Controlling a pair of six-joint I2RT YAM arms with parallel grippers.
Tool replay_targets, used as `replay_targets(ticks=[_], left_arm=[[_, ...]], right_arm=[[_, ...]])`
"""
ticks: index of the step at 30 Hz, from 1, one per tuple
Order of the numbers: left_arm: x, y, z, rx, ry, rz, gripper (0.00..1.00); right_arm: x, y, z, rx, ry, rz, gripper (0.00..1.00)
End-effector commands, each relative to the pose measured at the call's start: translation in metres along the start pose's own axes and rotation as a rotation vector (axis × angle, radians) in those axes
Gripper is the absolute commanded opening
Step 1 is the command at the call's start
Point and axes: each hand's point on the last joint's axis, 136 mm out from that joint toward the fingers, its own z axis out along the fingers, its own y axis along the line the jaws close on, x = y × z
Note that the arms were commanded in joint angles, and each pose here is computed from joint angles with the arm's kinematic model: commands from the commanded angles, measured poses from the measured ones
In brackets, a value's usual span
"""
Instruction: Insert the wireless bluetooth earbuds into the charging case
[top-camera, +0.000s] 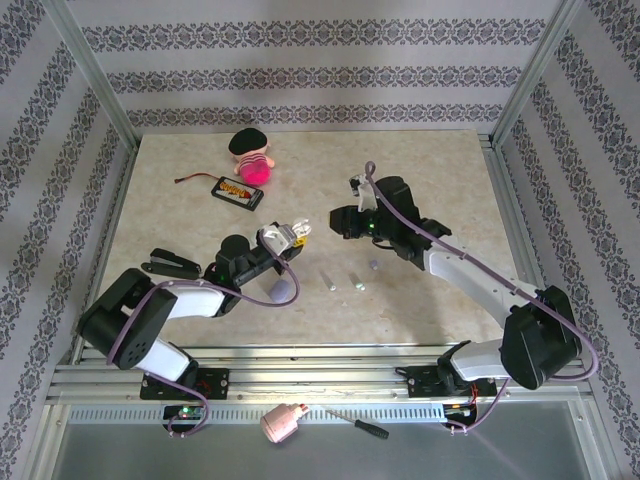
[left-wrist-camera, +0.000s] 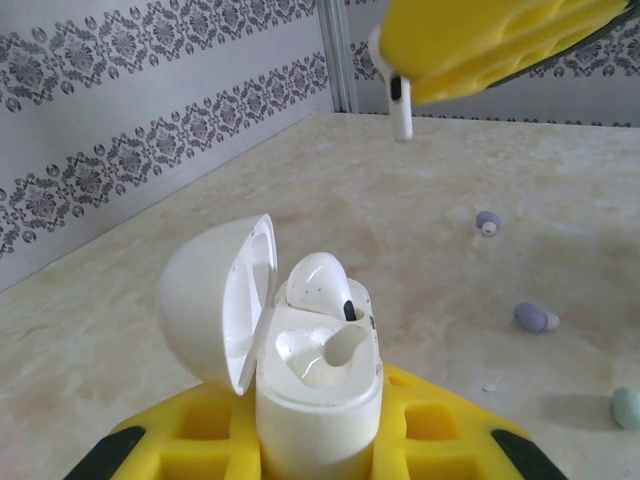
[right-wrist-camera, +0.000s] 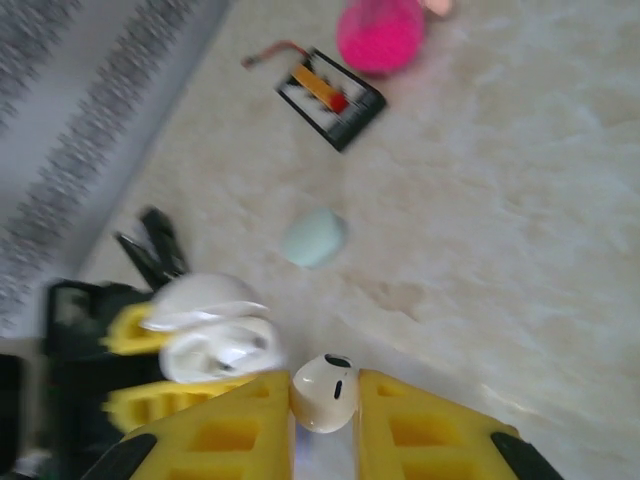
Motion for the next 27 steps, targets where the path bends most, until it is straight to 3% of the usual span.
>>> replay_targets(ticks=[1, 16, 27], left_arm=[[-0.039, 0.006, 0.009, -0.035, -0.146, 0.004, 0.0], [-0.059, 0.023, 0.033, -0.155, -0.257, 0.013, 0.0], [-0.062, 0.027, 0.034, -0.186, -0.271, 0.013, 0.0]], right_arm=[[-0.032, 0.033, -0.011, -0.197, -0.175, 0.096, 0.18], [-0.037, 0.049, 0.008, -0.335, -0.27, 0.31, 0.18], [-0.027, 0.037, 0.022, -0.29, -0.261, 0.343, 0.17]])
